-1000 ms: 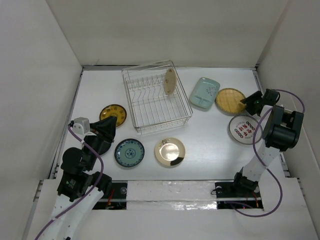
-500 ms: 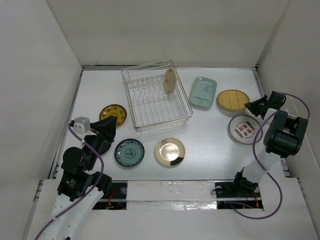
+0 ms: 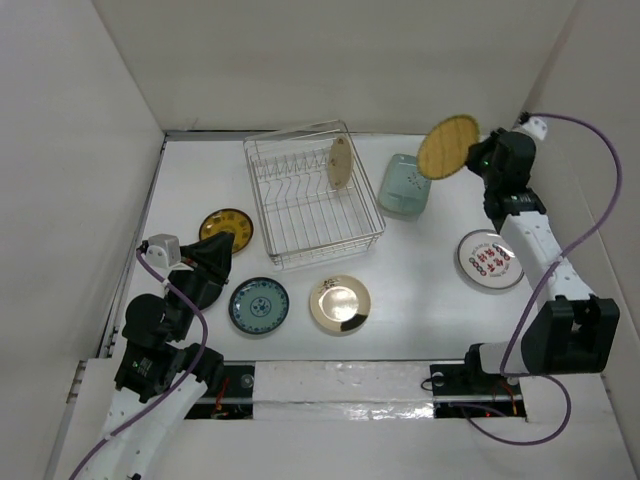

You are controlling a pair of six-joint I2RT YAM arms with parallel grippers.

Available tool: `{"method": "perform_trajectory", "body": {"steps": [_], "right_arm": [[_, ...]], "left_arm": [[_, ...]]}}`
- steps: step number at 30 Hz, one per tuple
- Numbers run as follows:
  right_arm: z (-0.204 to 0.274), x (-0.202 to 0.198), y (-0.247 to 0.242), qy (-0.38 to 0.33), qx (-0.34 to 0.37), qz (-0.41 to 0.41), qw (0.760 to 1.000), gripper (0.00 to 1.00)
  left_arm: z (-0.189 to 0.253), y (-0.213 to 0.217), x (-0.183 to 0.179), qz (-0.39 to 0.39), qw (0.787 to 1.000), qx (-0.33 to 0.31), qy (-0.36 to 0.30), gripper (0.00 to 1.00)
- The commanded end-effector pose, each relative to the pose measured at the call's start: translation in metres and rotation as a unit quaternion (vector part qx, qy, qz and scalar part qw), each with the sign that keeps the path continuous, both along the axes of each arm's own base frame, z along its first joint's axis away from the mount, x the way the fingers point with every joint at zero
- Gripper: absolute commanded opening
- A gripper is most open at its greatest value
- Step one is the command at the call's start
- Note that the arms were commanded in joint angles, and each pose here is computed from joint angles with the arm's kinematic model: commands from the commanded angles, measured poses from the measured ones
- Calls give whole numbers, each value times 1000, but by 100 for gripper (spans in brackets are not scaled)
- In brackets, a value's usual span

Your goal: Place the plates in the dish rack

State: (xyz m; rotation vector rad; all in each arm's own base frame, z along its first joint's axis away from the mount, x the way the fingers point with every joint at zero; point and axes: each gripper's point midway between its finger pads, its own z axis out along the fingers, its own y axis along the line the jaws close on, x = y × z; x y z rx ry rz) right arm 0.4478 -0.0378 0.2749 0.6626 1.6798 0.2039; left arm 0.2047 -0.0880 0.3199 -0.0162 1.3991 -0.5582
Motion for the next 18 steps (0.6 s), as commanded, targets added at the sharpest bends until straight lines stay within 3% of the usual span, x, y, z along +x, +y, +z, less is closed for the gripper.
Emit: {"method": "perform_trajectory", "body": {"steps": [1, 6, 10, 14, 15, 18], "right_arm": [[87, 4, 31, -67, -88, -11, 994, 0], [119, 14, 128, -63, -192, 30, 979, 0], [133, 32, 195, -69, -228, 67, 969, 0], [129, 56, 243, -54, -273, 84, 957, 0], [102, 70, 252, -24, -296, 93, 950, 0], [110, 79, 276, -28, -298, 112, 948, 0]], "left_arm": [[12, 1, -1, 1, 1000, -6, -20, 18], [13, 1, -2, 2, 1000, -7, -22, 18], [12, 1, -1, 1, 1000, -6, -20, 18], [12, 1, -1, 1, 1000, -6, -20, 18], [12, 1, -1, 1, 1000, -6, -21, 18], [13, 1, -2, 2, 1000, -6, -22, 18]]}}
